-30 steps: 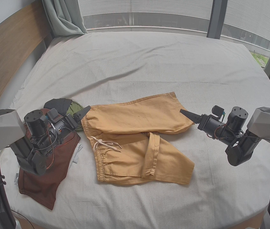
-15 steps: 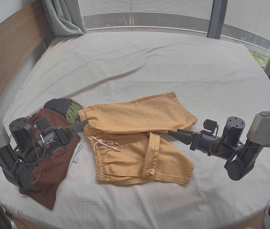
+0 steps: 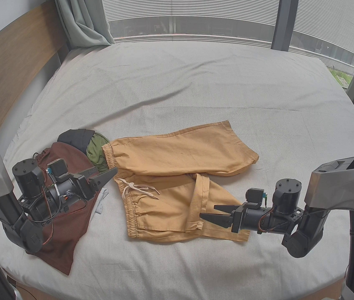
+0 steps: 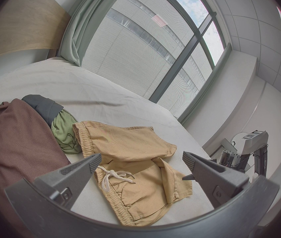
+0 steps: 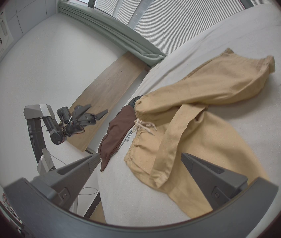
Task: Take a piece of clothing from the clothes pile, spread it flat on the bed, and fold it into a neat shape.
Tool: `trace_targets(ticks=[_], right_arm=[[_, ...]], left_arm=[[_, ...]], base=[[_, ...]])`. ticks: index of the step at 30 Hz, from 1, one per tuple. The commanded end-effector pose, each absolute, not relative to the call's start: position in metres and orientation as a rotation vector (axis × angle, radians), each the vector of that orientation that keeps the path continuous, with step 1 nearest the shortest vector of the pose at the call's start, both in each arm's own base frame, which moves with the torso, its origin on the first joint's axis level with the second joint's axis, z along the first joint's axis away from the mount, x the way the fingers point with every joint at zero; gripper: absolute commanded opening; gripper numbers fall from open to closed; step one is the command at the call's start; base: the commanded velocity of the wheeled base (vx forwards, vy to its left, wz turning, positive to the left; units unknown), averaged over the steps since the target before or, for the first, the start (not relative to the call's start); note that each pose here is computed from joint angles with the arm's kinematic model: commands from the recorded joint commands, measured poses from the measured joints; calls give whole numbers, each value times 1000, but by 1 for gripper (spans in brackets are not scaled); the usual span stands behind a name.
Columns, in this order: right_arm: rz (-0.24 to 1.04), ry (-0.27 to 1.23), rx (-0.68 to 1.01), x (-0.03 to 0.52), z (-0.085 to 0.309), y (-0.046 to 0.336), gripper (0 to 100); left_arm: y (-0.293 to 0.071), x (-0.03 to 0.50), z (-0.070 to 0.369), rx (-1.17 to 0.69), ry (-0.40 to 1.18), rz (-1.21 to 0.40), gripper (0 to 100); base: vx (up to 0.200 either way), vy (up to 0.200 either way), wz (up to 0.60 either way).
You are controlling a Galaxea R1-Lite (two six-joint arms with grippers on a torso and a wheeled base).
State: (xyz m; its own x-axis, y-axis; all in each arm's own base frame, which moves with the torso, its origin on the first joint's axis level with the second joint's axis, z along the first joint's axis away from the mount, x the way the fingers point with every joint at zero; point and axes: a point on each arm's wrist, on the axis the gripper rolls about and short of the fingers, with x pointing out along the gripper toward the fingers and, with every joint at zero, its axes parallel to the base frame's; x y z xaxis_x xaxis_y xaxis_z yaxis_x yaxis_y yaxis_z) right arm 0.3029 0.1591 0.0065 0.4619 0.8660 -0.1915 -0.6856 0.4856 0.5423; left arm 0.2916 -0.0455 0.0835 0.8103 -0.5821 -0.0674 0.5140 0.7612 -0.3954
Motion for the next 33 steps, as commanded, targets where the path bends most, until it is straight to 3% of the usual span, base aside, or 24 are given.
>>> trace_targets(ticks=[1, 33], right_arm=[[993, 538, 422, 301, -12, 165, 100], [969, 560, 405, 308, -46, 194, 100]], left_arm=[[-46, 292, 79, -376, 207, -597, 100], [-46, 293, 74, -340, 212, -599, 100]], base=[[0, 0, 0], [0, 0, 0]])
